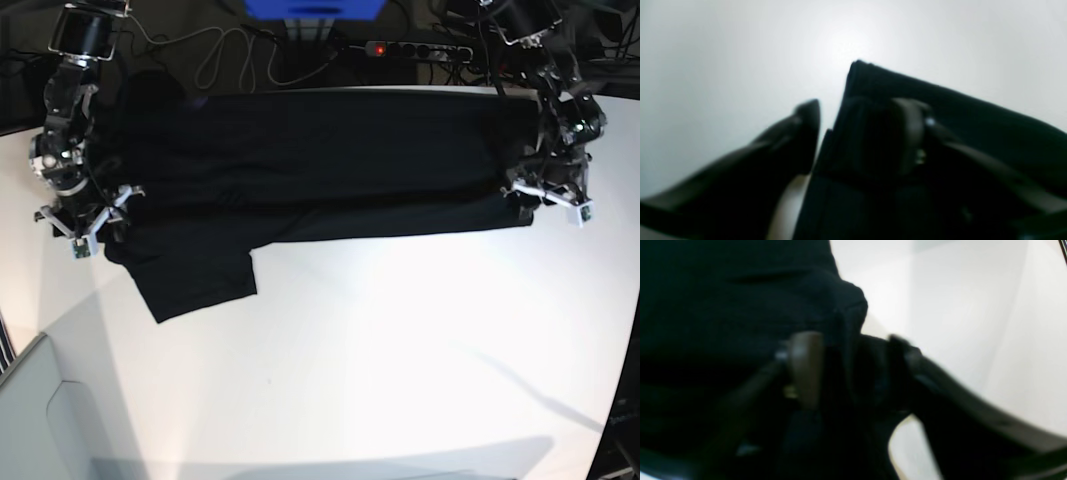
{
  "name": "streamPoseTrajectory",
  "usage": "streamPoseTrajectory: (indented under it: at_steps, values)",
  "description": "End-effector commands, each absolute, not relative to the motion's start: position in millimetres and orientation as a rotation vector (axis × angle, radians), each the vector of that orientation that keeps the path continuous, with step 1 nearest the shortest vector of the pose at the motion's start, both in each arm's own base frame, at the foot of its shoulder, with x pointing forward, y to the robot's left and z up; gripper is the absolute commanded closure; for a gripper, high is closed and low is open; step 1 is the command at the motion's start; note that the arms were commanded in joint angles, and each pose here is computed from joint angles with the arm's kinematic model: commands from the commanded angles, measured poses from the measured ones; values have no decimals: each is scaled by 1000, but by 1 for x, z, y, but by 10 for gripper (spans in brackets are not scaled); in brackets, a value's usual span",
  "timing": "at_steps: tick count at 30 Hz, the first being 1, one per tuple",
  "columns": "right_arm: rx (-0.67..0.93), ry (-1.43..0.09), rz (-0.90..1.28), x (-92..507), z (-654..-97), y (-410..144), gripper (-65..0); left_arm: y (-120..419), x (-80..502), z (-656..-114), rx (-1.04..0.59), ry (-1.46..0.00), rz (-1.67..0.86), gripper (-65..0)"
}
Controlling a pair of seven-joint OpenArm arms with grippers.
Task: Fold the T-shirt properly
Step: 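Regrasp the folded edge with the right gripper near the sleeve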
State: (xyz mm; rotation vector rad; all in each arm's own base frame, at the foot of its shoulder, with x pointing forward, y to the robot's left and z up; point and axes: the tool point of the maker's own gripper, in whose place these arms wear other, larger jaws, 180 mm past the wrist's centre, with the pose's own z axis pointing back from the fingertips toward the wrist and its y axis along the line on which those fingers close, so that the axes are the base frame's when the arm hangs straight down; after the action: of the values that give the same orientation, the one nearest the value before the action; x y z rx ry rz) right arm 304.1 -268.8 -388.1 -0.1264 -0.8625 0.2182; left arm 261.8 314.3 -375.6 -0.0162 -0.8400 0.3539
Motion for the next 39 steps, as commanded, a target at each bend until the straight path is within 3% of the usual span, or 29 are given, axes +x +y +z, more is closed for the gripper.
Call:
streamPoseTrajectory:
  at_steps: [1,5,17,19,24,39]
  values:
    - [-146,-942,228,317,-363,-271,-428,319,270,-359,-2,-896,337,-379]
    - [-158,-997,249,323,-342,-265,-535,319,273,-358,-4,-901,340,-381]
    - [-158,-1008,256,326,-339,-262,-542,309,271,-365,-29,-888,347,-378]
    - [-158,-1011,255,327,-338,-263,-542,307,271,-367,-36,-887,350,-331]
    - [-161,-1012,253,327,-337,-264,-542,307,271,-366,-37,-891,358,-11]
    - [-167,-1052,252,339,-323,-264,-546,300,264,-341,-7,-946,312,0]
